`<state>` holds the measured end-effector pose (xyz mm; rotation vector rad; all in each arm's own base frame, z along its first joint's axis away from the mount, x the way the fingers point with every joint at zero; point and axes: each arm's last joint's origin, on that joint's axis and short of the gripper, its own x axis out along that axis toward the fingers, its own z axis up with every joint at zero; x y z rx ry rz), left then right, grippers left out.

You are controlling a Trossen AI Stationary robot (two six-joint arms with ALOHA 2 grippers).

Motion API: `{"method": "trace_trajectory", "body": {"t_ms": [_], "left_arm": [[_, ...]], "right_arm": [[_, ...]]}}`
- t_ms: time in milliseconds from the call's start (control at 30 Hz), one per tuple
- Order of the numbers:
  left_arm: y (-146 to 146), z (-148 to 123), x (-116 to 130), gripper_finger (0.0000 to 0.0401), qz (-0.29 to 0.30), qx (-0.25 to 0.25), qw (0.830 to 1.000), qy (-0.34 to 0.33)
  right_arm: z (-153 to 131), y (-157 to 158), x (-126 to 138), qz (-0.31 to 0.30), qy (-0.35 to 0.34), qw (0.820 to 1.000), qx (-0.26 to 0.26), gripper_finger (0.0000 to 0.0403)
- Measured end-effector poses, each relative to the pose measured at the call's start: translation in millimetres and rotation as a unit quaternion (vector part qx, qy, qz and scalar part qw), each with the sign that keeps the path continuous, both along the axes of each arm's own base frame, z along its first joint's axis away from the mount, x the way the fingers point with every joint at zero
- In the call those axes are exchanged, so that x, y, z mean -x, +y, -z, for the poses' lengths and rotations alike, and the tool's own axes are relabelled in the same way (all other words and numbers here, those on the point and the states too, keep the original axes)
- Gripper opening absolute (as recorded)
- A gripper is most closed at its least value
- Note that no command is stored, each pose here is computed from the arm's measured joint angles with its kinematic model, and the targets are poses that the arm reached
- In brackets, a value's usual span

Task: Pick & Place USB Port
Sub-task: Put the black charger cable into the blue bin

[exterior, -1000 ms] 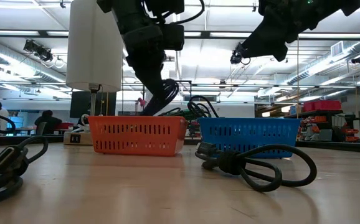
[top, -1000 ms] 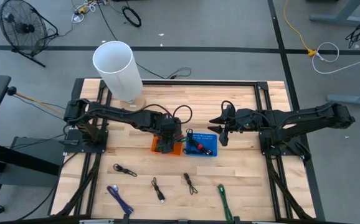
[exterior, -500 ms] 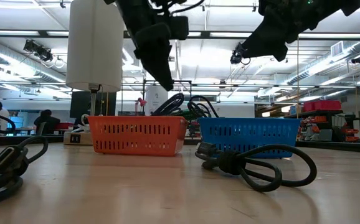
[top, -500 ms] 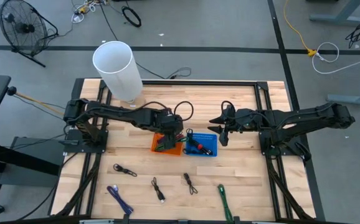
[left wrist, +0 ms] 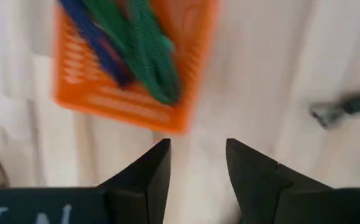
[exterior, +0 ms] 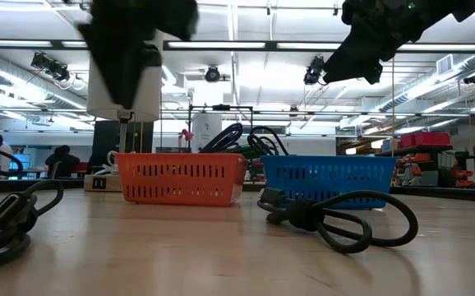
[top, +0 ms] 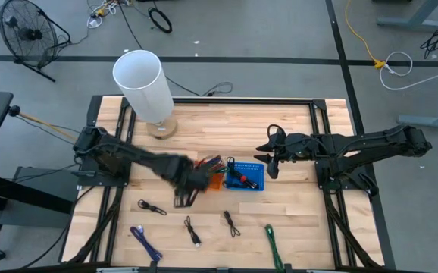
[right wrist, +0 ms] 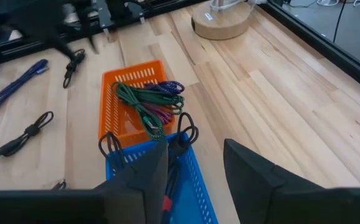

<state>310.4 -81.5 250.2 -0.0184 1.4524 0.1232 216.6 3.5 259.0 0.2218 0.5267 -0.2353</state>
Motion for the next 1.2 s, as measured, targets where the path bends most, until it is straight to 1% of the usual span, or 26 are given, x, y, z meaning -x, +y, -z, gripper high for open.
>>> {"method": "trace_trajectory", "body": {"t_ms": [133,200,267,367,433,533,633,767,833,1033,1100,1200], "left_arm": [[-39,0,15,0.0158,0.03,-0.002,1.0,0.008],[-56,1,22,0.0158,0.041,-0.013,0.999,0.002],[-70,1,30,0.0158,0.042,-0.038,0.998,-0.009],[-84,3,43,0.0158,0.027,-0.085,0.996,-0.023],[-89,12,53,0.0158,0.02,-0.098,0.995,-0.016],[-97,33,72,0.0158,0.018,-0.106,0.994,0.018],[-103,51,90,0.0158,0.036,-0.114,0.992,0.047],[-108,68,112,0.0158,0.069,-0.14,0.985,0.073],[-108,75,121,0.0158,0.076,-0.149,0.983,0.081],[-109,89,133,0.0158,0.074,-0.146,0.982,0.093],[-111,91,133,0.0158,0.075,-0.135,0.984,0.084],[-116,93,129,0.0158,0.074,-0.102,0.99,0.066]], "right_arm": [[0,0,0,0.0,0.0,1.0,0.0,0.0155],[0,0,0,0.0,-0.001,1.0,0.0,0.0155],[0,0,0,0.003,-0.002,1.0,-0.005,0.0155],[-1,0,-1,0.007,-0.009,1.0,-0.012,0.0155],[-2,0,-1,0.006,-0.015,1.0,-0.015,0.0155],[-5,0,-3,0.004,-0.034,0.999,-0.019,0.0155],[-9,1,-5,0.001,-0.058,0.998,-0.028,0.0155],[-17,2,-8,-0.005,-0.1,0.994,-0.037,0.0155],[-19,3,-9,-0.004,-0.117,0.992,-0.044,0.0155],[-21,9,-10,-0.019,-0.127,0.991,-0.046,0.0155],[-21,11,-10,-0.023,-0.127,0.991,-0.047,0.0155],[-21,13,-10,-0.025,-0.127,0.99,-0.051,0.0155]]}}
